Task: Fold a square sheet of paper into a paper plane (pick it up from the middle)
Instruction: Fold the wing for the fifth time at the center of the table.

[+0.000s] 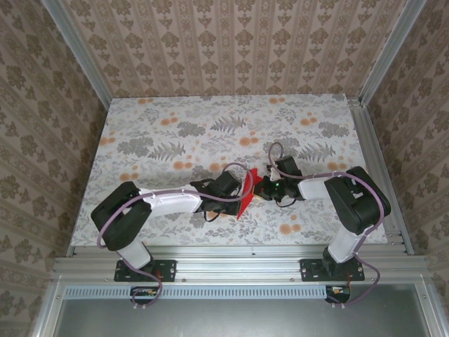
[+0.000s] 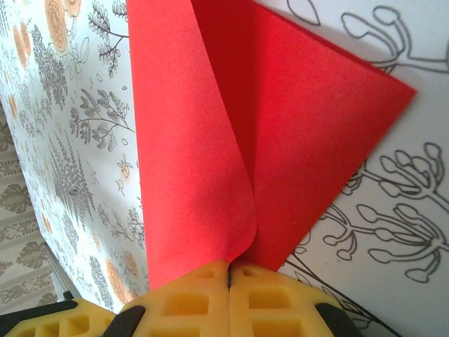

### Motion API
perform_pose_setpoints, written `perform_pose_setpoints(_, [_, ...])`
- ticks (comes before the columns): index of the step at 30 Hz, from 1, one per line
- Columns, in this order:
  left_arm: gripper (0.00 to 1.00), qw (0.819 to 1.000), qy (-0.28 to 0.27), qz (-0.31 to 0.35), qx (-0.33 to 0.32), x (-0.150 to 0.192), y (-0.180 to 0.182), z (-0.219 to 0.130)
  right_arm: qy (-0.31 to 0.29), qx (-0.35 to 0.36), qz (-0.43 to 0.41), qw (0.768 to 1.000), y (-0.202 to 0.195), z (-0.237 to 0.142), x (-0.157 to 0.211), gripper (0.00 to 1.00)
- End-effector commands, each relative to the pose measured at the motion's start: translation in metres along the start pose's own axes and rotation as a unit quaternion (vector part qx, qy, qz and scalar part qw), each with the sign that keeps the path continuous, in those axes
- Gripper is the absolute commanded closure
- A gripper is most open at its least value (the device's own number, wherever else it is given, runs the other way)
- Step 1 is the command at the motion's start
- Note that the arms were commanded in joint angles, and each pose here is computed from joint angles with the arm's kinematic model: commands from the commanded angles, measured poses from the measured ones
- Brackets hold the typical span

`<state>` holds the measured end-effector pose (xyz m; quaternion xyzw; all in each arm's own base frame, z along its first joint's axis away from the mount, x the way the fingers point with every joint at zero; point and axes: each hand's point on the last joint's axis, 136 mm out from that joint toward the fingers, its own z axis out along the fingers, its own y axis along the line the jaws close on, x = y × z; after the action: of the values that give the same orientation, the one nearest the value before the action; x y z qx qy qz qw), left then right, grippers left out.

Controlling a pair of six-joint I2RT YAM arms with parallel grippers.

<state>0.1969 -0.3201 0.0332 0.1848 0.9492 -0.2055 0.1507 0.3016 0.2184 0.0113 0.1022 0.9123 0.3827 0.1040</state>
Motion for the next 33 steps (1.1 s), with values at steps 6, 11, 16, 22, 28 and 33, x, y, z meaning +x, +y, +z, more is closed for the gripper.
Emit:
perform_pose_setpoints(6, [0.84, 1.0, -0.011, -0.005, 0.019, -0.012, -0.008, 0.006, 0.026, 0.106, 0.058, 0.992, -0.063, 0.003, 0.029, 1.0])
perform_pose_setpoints(11, [0.84, 0.999, -0.015, -0.007, 0.035, -0.017, -0.013, 0.008, 0.027, 0.105, 0.057, 0.992, -0.063, 0.004, 0.029, 1.0])
perform_pose_setpoints(16, [0.84, 0.999, -0.008, -0.007, 0.037, -0.015, -0.014, 0.013, 0.028, 0.105, 0.057, 0.993, -0.063, 0.004, 0.029, 1.0])
perform_pose_setpoints(22, [0.84, 0.999, -0.009, -0.004, 0.043, -0.016, -0.017, 0.014, 0.027, 0.103, 0.055, 0.993, -0.063, 0.004, 0.028, 1.0])
perform_pose_setpoints(28, [0.84, 0.999, -0.002, -0.004, 0.047, -0.015, -0.018, 0.018, 0.029, 0.103, 0.055, 0.993, -0.063, 0.005, 0.029, 1.0])
perform_pose_setpoints(33, [0.84, 0.999, -0.002, -0.002, 0.048, -0.016, -0.019, 0.018, 0.027, 0.102, 0.055, 0.993, -0.063, 0.005, 0.028, 1.0])
